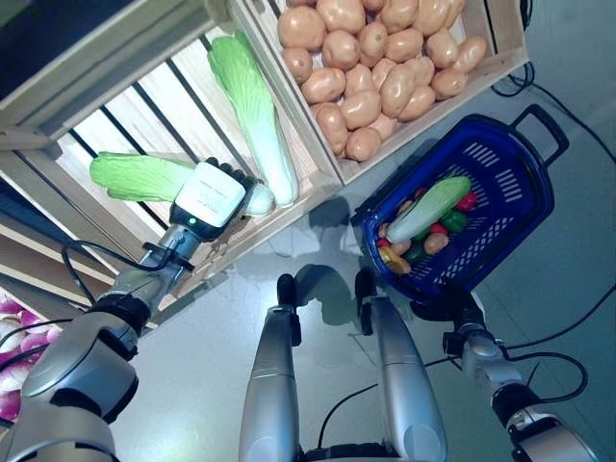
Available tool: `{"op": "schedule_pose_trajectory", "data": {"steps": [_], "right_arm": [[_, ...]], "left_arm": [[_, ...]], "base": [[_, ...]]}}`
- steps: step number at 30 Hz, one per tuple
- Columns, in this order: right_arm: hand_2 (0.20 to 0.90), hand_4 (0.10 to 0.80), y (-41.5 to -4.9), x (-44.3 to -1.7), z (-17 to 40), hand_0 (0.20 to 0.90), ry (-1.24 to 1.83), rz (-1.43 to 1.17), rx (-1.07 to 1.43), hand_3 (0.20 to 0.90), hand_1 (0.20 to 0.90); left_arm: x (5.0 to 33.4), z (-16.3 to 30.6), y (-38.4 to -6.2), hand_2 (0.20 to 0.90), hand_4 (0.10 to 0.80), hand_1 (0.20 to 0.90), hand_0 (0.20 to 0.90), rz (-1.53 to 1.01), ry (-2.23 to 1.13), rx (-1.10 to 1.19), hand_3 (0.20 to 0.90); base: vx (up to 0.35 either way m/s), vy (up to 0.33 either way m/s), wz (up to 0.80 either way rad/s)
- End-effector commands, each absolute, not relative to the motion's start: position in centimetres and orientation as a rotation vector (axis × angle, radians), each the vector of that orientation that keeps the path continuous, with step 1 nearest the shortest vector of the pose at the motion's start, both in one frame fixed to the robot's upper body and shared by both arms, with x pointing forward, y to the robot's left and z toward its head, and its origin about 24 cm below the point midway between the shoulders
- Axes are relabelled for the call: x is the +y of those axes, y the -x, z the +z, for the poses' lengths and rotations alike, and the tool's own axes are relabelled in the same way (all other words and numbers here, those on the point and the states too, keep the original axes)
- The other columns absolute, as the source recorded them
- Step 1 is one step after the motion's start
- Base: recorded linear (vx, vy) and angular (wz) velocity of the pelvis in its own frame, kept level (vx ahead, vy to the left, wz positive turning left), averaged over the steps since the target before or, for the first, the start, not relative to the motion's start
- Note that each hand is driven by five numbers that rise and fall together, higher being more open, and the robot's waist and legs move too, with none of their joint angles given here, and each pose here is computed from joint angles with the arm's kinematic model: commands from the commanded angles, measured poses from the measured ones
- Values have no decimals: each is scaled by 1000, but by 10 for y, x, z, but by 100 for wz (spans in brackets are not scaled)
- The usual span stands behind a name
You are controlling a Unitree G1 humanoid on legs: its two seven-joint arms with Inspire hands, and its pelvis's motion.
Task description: Put vegetables into the basket
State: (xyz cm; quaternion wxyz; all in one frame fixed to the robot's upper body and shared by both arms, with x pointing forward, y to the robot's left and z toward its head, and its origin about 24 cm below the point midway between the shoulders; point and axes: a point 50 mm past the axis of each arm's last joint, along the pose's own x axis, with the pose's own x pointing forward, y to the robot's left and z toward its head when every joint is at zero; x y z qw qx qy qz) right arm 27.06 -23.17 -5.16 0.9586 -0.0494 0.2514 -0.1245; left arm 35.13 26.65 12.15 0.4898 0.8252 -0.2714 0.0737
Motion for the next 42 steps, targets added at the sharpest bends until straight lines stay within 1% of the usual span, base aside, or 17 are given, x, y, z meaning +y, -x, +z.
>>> {"op": "schedule_pose_trajectory", "data": {"steps": [1,8,10,13,16,19,22,26,27,31,32,33,36,42], "right_arm": [[900,800,-261,-251,-49,900,86,-362,493,900,900],[900,800,-242,-249,-68,900,11,-395,557,900,900],[900,800,-227,-248,-79,900,-8,-412,587,900,900],[900,800,-215,-247,-87,900,-16,-425,613,900,900],[900,800,-195,-244,-99,900,-23,-452,667,900,900],[900,800,-182,-242,-108,900,-49,-497,706,900,900],[900,800,-173,-235,-114,900,-96,-554,709,900,900],[900,800,-172,-226,-116,900,-142,-573,710,900,900],[900,800,-171,-221,-117,900,-157,-579,715,900,900],[900,800,-170,-216,-119,900,-171,-592,727,900,900],[900,800,-171,-217,-118,900,-174,-593,725,900,900],[900,800,-173,-217,-118,900,-181,-597,725,900,900],[900,800,-174,-215,-120,900,-192,-604,733,900,900],[900,800,-175,-212,-120,900,-211,-624,744,900,900]], "left_arm": [[268,172,-352,300,400,300,300,482,-1811,-909,300],[260,148,-341,300,400,300,300,449,-1677,-958,300],[255,135,-331,300,400,300,300,460,-1572,-974,300],[250,125,-321,300,400,300,300,468,-1493,-991,300],[239,110,-306,300,400,300,300,511,-1332,-979,300],[230,103,-297,300,400,300,300,561,-1094,-899,300],[213,93,-284,300,400,300,300,593,-819,-831,300],[197,96,-278,300,400,300,300,584,-741,-862,300],[190,102,-278,300,400,300,300,555,-632,-838,300],[168,116,-277,300,400,300,300,401,-473,-845,300],[166,118,-277,300,400,300,300,390,-442,-832,300],[162,123,-280,300,400,300,300,348,-324,-780,300],[159,124,-284,300,400,300,300,283,-113,-669,300],[150,105,-287,300,400,300,300,124,250,-407,300]], "base": [[78,-54,2],[116,-45,7],[197,-24,5],[166,-35,-1],[164,-40,15],[149,-57,11],[142,-56,12],[84,-32,11],[83,-31,21],[30,-9,4],[37,2,-2],[43,12,-2],[47,6,-9],[27,-1,-4]]}}
